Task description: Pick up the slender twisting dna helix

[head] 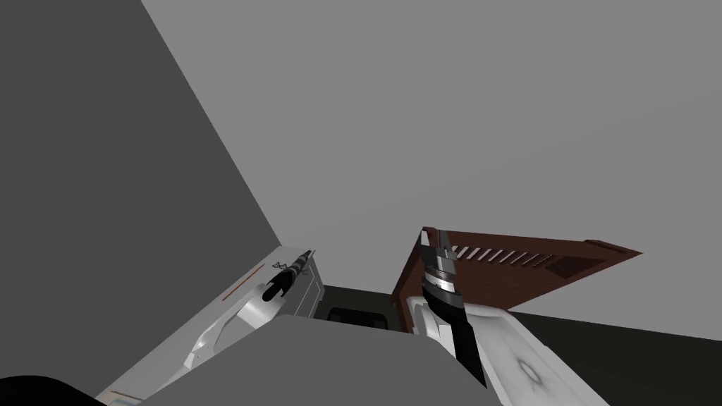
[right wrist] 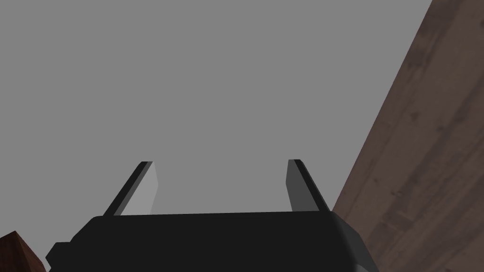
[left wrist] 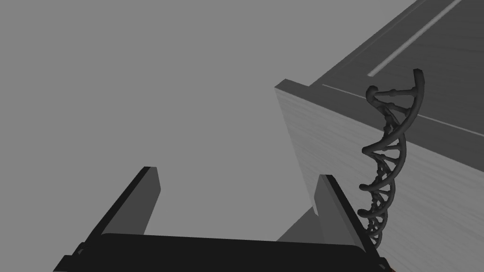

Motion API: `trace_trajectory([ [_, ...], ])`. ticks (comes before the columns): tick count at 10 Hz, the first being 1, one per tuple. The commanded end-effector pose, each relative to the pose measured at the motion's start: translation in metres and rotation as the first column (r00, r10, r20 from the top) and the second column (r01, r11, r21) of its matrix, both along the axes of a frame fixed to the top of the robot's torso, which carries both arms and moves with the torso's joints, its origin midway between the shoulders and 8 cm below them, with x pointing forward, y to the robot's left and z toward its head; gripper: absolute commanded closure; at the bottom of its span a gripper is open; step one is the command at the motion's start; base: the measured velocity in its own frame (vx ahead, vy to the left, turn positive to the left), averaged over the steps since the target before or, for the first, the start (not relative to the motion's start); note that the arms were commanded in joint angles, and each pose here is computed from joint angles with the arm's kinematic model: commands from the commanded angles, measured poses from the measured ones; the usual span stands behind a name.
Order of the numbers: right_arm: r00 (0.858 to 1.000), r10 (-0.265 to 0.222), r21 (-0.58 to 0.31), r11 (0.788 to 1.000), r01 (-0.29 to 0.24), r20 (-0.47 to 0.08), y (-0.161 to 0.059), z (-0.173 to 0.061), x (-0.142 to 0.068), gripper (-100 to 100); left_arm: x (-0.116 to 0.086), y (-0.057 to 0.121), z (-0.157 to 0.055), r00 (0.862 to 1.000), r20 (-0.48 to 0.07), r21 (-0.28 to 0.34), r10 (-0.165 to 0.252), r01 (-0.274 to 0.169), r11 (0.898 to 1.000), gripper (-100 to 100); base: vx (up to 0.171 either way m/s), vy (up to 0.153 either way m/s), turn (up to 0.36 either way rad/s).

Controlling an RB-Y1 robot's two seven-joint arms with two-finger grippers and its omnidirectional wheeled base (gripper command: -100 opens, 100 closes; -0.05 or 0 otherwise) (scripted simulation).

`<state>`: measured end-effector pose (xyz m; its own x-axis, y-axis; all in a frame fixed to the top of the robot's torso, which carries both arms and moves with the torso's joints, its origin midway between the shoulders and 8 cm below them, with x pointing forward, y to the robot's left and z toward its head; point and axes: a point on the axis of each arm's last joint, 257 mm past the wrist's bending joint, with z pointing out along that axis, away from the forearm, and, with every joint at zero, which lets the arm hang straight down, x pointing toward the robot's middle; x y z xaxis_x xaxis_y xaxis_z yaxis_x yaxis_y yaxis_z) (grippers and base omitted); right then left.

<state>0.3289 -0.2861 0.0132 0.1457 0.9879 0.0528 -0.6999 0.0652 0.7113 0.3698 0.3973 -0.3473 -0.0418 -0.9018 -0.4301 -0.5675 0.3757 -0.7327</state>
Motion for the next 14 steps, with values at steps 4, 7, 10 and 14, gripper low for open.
trace_trajectory([
  [4,1.0,0.0,0.0,1.0,0.0,0.0,0.0,0.0,0.0,0,-0.021,0.031,-0.024,0.99,-0.115,0.055,0.078,-0.072,0.996,-100,0.012,0.019,-0.068],
  [7,1.0,0.0,0.0,1.0,0.0,0.0,0.0,0.0,0.0,0,-0.038,0.052,-0.04,0.972,-0.19,0.1,0.142,-0.125,0.987,-100,0.017,0.024,-0.073],
  [10,1.0,0.0,0.0,1.0,0.0,0.0,0.0,0.0,0.0,0,-0.049,0.063,-0.048,0.955,-0.232,0.126,0.184,-0.158,0.979,-100,0.007,0.027,-0.061],
  [14,1.0,0.0,0.0,1.0,0.0,0.0,0.0,0.0,0.0,0,-0.074,0.085,-0.064,0.909,-0.313,0.184,0.275,-0.226,0.956,-100,0.011,0.034,-0.079],
])
